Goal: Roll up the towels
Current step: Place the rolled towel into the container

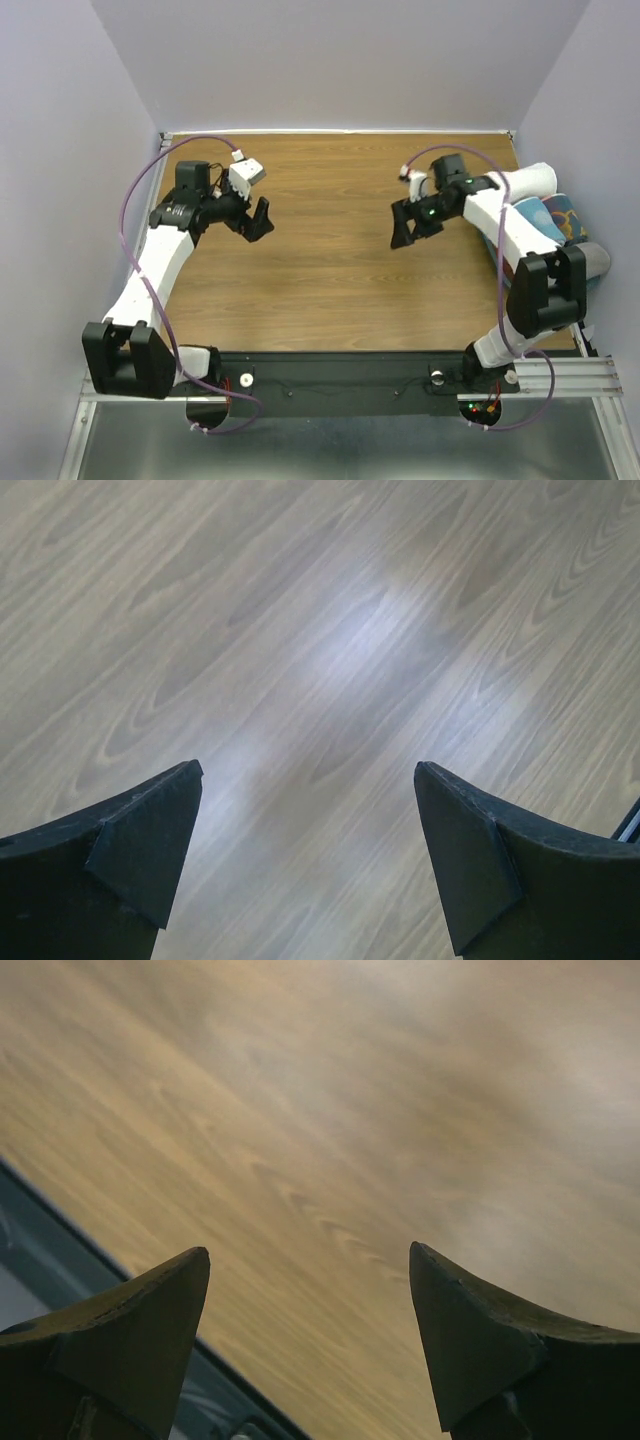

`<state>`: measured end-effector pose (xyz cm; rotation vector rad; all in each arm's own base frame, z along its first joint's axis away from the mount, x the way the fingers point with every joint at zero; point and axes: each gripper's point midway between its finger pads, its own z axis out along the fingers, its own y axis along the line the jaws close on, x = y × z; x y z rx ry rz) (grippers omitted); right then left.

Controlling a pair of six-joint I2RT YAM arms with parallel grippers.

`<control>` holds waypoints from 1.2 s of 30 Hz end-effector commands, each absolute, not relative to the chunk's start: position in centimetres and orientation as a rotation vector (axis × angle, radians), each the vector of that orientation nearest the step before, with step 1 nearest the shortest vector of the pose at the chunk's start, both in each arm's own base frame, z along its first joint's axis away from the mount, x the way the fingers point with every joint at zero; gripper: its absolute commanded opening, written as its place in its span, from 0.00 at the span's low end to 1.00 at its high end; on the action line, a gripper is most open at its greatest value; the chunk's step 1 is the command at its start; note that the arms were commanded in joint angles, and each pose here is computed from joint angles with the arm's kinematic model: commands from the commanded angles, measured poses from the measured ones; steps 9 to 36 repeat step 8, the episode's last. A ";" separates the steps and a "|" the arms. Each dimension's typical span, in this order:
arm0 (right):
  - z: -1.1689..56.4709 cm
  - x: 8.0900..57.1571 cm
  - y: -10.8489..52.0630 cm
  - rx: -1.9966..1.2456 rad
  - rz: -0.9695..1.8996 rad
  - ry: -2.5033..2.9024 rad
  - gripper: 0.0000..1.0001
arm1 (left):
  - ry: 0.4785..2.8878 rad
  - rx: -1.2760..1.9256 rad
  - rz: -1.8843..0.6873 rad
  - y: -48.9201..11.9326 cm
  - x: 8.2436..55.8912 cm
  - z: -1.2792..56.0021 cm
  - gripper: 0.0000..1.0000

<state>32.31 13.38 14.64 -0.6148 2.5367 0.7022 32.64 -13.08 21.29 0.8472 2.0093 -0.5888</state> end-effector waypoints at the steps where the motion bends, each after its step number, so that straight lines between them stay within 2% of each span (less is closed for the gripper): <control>1: 13.9 31.1 17.0 -0.694 0.705 2.468 0.86 | 2.045 0.840 -0.472 -11.6 31.9 18.7 0.99; 6: 11.7 29.0 17.6 -0.775 0.650 2.505 0.86 | 2.073 0.803 -0.421 -10.9 31.2 17.2 0.99; 36: 12.0 29.1 17.5 -0.770 0.637 2.499 0.87 | 2.067 0.797 -0.415 -10.8 31.4 17.3 0.99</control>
